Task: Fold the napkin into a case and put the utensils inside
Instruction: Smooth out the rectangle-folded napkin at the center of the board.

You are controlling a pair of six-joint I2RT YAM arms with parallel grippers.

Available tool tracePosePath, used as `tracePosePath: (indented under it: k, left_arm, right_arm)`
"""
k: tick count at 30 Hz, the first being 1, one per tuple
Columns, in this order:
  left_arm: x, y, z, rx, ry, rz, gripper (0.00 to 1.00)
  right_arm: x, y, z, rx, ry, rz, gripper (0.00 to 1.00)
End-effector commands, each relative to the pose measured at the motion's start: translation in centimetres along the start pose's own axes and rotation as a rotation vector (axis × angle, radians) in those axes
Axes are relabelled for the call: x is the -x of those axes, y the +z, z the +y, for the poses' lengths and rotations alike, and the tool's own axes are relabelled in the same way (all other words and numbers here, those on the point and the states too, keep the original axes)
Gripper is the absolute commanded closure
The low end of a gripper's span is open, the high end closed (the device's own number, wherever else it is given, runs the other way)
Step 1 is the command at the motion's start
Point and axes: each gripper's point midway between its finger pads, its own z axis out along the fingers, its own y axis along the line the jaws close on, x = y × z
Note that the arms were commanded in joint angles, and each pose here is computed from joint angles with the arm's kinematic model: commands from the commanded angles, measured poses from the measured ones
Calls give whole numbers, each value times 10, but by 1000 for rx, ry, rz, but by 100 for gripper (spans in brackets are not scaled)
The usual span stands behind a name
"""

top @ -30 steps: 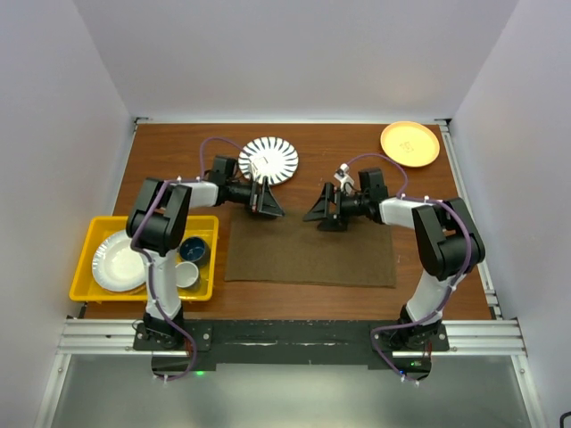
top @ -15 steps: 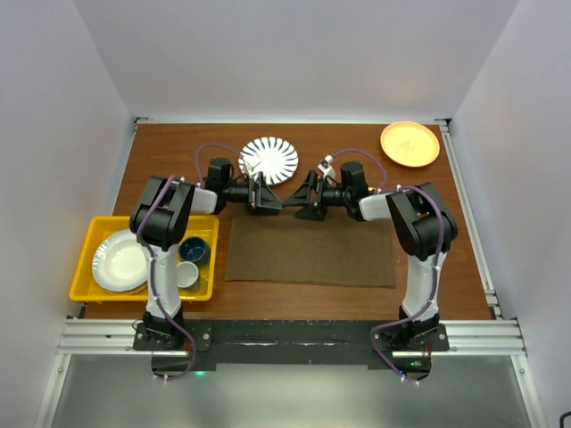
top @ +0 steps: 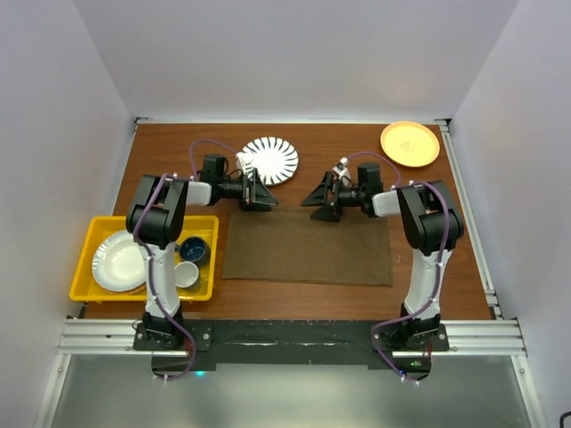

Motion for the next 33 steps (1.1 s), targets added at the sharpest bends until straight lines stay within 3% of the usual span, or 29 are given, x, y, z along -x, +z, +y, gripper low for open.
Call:
tracePosePath:
  k: [1, 16, 33]
  left_arm:
    - [-24, -12, 55, 172, -69, 7, 0]
    - [-25, -13, 58, 187, -61, 18, 0]
    - [-26, -15, 61, 205, -50, 27, 0]
  right_arm:
    - [3, -43, -19, -52, -8, 9, 2]
    - [-23, -113, -72, -60, -10, 179, 2]
    - [-15, -153, -97, -94, -56, 229, 2]
